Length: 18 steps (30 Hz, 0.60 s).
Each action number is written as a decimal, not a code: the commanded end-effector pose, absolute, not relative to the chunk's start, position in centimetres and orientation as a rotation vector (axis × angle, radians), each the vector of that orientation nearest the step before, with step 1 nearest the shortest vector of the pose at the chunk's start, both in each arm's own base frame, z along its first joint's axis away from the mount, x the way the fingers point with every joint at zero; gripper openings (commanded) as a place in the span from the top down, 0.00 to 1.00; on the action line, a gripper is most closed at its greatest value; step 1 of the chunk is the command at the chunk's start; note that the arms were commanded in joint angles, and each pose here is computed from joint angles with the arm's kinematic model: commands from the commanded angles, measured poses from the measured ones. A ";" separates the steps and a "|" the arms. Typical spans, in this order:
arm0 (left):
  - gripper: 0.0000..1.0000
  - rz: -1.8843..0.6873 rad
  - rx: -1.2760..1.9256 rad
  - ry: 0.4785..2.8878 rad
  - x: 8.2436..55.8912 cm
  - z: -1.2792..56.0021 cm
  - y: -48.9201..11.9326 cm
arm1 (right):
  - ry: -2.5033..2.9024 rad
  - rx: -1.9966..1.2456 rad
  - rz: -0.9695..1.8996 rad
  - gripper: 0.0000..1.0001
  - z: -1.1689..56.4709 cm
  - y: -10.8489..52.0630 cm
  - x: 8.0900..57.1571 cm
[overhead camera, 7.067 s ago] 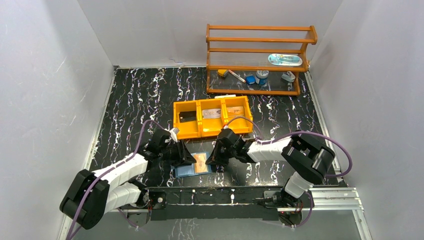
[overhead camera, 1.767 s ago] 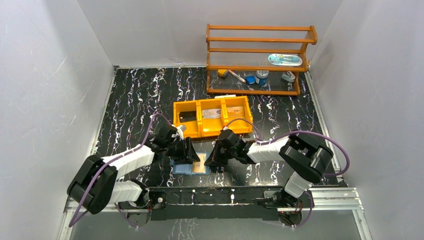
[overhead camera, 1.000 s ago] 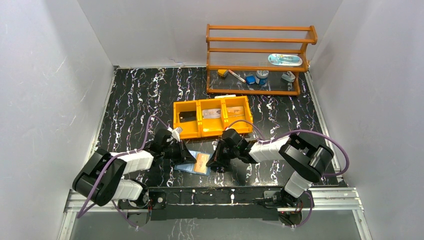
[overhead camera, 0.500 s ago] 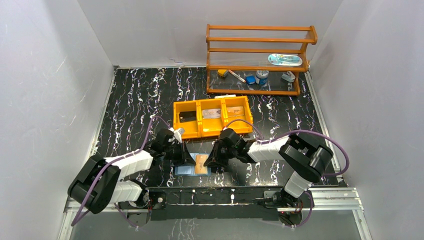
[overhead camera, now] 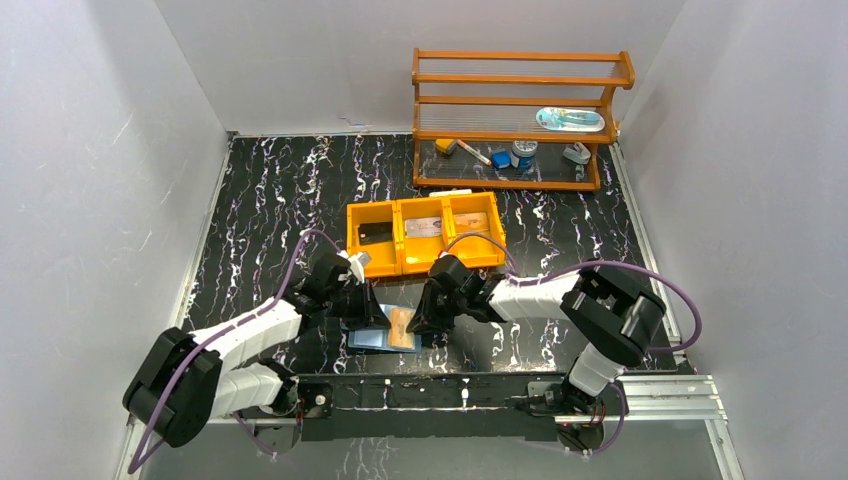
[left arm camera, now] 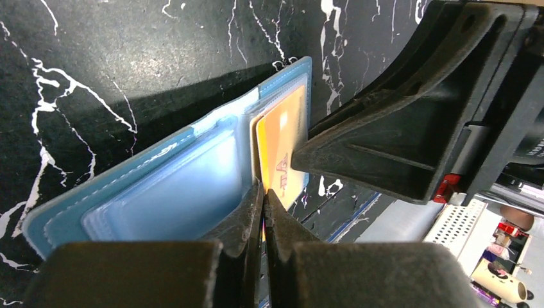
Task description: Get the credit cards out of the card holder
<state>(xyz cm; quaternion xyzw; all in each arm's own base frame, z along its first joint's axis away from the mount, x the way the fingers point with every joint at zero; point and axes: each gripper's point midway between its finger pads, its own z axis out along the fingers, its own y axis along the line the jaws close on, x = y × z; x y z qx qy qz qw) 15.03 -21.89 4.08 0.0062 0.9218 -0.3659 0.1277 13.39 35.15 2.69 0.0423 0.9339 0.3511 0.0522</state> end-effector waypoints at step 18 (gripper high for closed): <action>1.00 -1.077 0.062 2.649 15.1 6.3 -22.3 | 2.827 0.138 0.941 1.00 1.3 33.9 14.3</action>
